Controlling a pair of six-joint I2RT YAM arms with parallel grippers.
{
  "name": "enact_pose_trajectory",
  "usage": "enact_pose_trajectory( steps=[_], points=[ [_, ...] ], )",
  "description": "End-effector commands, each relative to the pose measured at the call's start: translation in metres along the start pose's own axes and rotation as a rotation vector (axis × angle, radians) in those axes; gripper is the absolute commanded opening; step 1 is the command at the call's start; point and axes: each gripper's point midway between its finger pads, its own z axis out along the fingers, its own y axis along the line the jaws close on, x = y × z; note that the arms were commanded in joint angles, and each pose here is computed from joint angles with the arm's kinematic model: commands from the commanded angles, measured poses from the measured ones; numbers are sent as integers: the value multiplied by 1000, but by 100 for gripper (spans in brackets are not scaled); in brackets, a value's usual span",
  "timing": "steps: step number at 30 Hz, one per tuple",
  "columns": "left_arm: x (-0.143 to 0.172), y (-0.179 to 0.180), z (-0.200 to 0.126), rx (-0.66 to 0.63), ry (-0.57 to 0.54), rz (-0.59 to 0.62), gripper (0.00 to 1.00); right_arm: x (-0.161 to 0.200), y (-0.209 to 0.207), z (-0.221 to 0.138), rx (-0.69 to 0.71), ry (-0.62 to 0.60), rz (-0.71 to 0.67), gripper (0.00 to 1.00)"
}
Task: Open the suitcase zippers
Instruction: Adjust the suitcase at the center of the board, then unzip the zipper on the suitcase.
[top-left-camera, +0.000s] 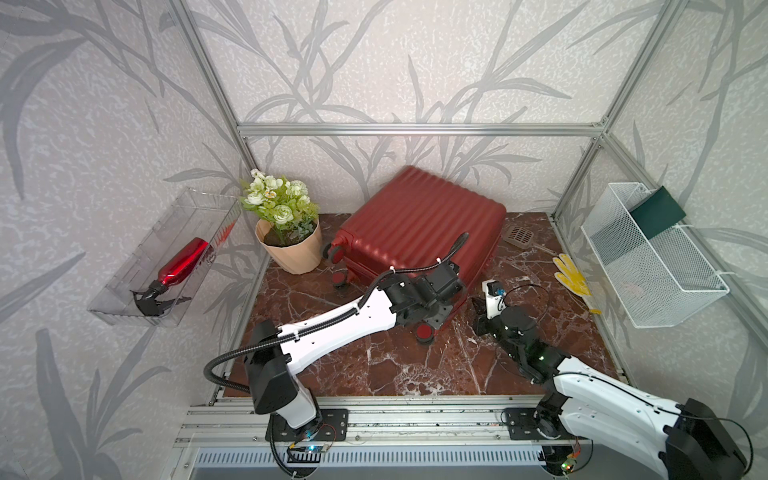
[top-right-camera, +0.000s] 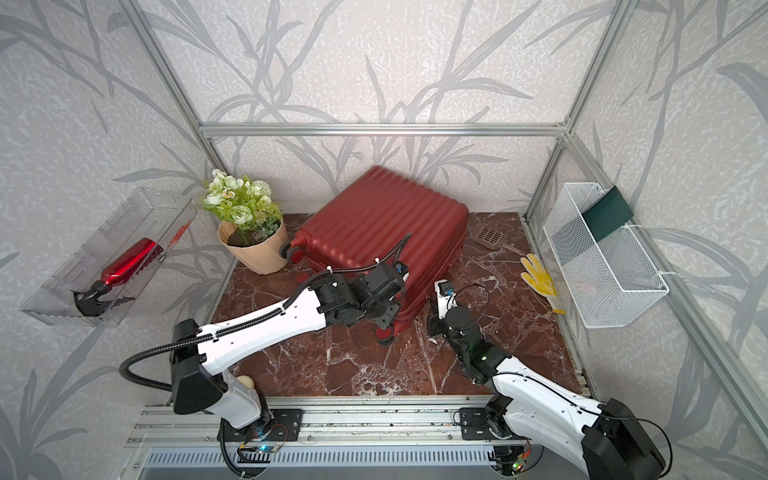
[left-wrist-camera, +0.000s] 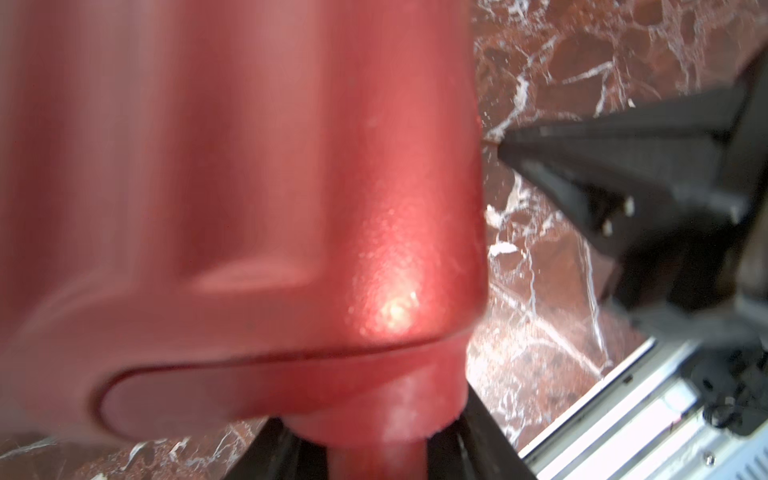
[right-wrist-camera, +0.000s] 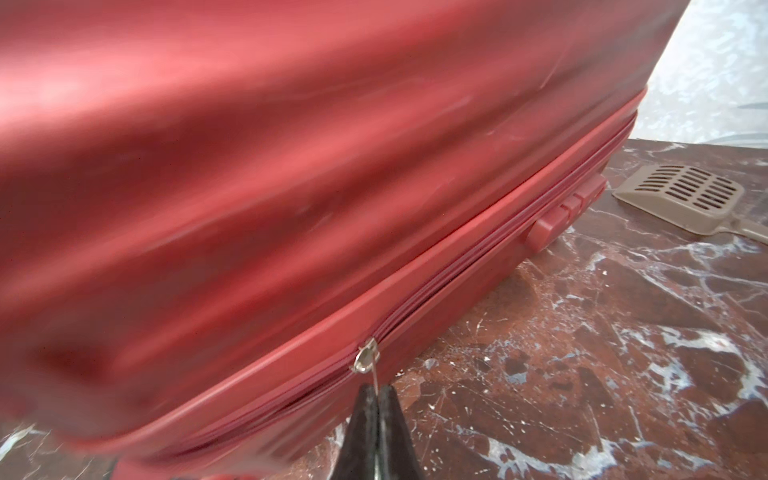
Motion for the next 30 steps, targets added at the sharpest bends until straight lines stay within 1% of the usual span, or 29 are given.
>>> enact_pose_trajectory(
  steps=[1, 4, 8, 10, 13, 15, 20, 22, 26, 29, 30],
  points=[
    [31, 13, -35, 16, 43, 107, 0, -14, -65, 3, 306, -33, 28, 0],
    [42, 16, -42, 26, 25, 113, 0, -26, -90, 14, 367, -44, 90, 0],
    [50, 23, -52, 31, -39, 112, 0, -36, -126, 28, 450, -52, 158, 0],
    [52, 30, -56, 6, -62, 112, 0, -37, -145, 30, 494, -59, 192, 0],
    [47, 50, -58, -97, -91, 97, 0, -38, -162, 26, 537, -72, 225, 0],
    [39, 71, -53, -175, -94, 41, 0, -38, -162, 18, 540, -84, 226, 0],
    [29, 140, -30, -295, -66, -208, 0, -23, -157, -11, 525, -81, 261, 0],
    [23, 167, -27, -386, -85, -281, 0, -16, -156, -24, 532, -70, 274, 0],
    [4, 196, -21, -487, -120, -351, 0, -8, -142, -37, 491, -58, 270, 0],
    [-10, 222, -11, -574, -119, -387, 1, -3, -118, -44, 434, -38, 232, 0],
    [-14, 236, -8, -598, -114, -421, 2, -1, -107, -46, 405, -34, 209, 0]
  ],
)
